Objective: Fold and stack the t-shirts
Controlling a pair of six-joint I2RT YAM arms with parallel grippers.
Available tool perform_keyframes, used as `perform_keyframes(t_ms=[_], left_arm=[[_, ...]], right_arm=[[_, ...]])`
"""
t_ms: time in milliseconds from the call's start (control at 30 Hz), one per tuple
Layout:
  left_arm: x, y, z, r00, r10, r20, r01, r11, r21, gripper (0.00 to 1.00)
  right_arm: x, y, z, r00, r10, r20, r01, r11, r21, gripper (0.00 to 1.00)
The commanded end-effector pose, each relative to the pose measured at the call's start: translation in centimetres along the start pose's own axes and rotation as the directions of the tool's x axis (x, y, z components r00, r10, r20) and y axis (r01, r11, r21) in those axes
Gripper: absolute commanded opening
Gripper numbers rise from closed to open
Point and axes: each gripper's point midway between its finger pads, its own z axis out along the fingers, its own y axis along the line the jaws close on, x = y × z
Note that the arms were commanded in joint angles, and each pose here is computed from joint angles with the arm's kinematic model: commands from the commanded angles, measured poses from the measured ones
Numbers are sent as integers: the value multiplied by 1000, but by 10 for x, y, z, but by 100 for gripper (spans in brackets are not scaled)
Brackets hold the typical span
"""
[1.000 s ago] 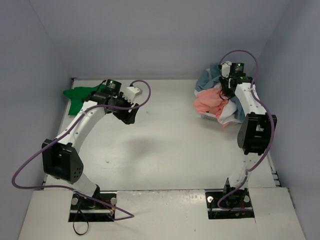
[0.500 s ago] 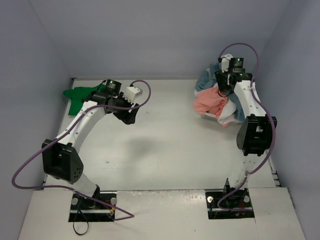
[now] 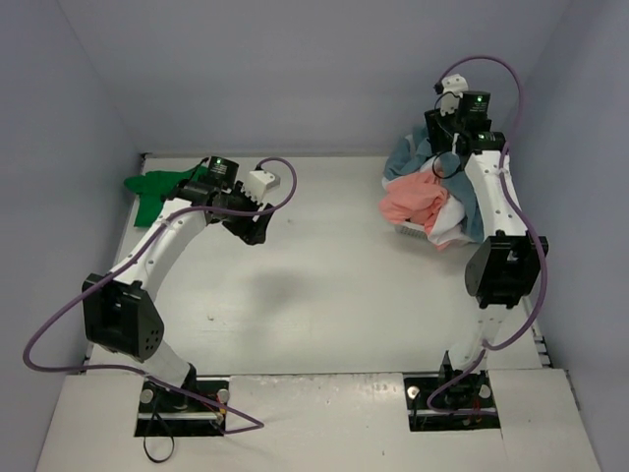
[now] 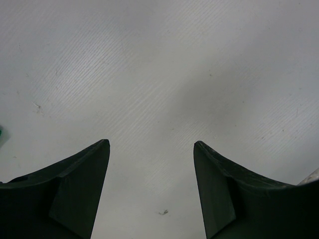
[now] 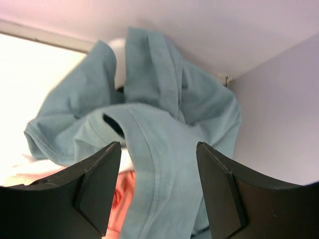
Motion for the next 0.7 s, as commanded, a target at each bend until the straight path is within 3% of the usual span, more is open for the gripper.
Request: perform_keyframes(t_ms=[0, 267, 467, 567, 667], left_arm=[[-13, 4, -6, 999, 14, 47, -13, 1000, -12, 63], [-9, 8, 0, 1000, 1, 31, -1, 1000, -9, 63], [-11, 9, 1, 1000, -2, 29, 3, 1000, -6, 63], [-10, 10, 1, 1000, -3, 28, 3, 1000, -6, 63], [-11, 10, -1, 1000, -5, 30, 5, 1000, -9, 63]], right_arm=[[-38, 17, 8, 993, 11, 118, -4, 998, -55, 59], [-19, 51, 40, 996, 25, 82, -10, 983, -182, 59], [-3, 63, 51, 999, 13, 41, -5, 979, -202, 59], [2, 62, 53, 1000, 10, 27, -5, 981, -192, 54], [2, 61, 50, 999, 15, 29, -9, 983, -185, 32]])
